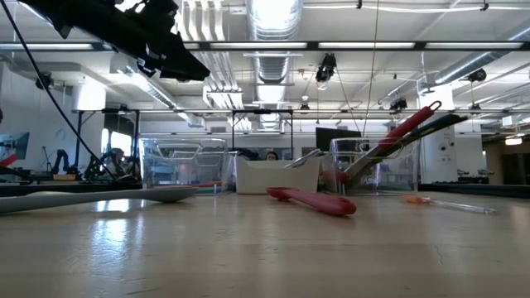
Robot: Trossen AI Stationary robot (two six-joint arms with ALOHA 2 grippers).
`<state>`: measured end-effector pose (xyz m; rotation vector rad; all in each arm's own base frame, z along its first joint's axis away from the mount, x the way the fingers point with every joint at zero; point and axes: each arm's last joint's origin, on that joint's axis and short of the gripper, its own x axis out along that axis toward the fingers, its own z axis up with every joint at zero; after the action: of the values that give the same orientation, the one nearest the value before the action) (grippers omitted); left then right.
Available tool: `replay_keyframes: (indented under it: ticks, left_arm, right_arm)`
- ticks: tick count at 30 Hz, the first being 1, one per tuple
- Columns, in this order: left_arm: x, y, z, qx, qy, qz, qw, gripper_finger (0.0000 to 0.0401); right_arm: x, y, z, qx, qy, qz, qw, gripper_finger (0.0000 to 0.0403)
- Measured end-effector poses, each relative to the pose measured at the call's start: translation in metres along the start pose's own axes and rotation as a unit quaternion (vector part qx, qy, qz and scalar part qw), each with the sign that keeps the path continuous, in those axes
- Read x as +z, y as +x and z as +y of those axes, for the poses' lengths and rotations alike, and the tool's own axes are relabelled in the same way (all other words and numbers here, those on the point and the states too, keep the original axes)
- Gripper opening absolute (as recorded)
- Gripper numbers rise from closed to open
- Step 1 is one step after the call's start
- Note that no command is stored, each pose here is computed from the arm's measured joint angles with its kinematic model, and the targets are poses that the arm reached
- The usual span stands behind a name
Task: Pick & Place Kitchen Items
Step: Put the pink spatula into the left transparent bin
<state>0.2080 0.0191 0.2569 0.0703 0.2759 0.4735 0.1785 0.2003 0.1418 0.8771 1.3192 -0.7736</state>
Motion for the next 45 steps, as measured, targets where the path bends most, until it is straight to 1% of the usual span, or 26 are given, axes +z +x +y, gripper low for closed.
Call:
replay_keyframes:
  ticks: [3,8,13,19,23,27,38,45]
  left_arm:
    - [0.000,0.000,0.000,0.000,-0.006,0.000,1.000,0.0197]
    - [-0.001,0.000,0.000,0.000,-0.007,0.005,1.000,0.0197]
    - [-0.002,0.000,0.000,0.000,-0.010,0.006,1.000,0.0197]
    - [-0.002,0.000,0.000,0.000,-0.010,0.006,1.000,0.0197]
    - [-0.002,0.000,0.000,0.000,-0.010,0.006,1.000,0.0197]
    - [-0.002,0.000,0.000,0.000,-0.010,0.006,1.000,0.0197]
    - [-0.002,0.000,0.000,0.000,-0.013,0.006,1.000,0.0197]
    - [-0.002,0.000,0.000,-0.005,-0.018,0.007,1.000,0.0197]
  right_arm:
    - [0.002,0.009,-0.006,0.004,0.008,0.001,1.000,0.0152]
    - [0.004,0.018,-0.012,-0.009,0.007,-0.006,1.000,0.0126]
    - [0.010,0.018,-0.017,-0.041,0.019,-0.018,0.999,0.0079]
    - [0.019,0.019,-0.016,-0.054,0.021,-0.013,0.998,0.0022]
    - [0.020,0.018,-0.015,-0.054,0.017,-0.014,0.998,0.0014]
    - [0.020,0.009,-0.011,-0.052,0.002,-0.016,0.999,0.0011]
    - [0.023,-0.005,-0.005,-0.067,-0.020,-0.066,0.995,0.0002]
    - [0.021,-0.015,0.001,-0.065,-0.027,-0.071,0.995,0.0005]
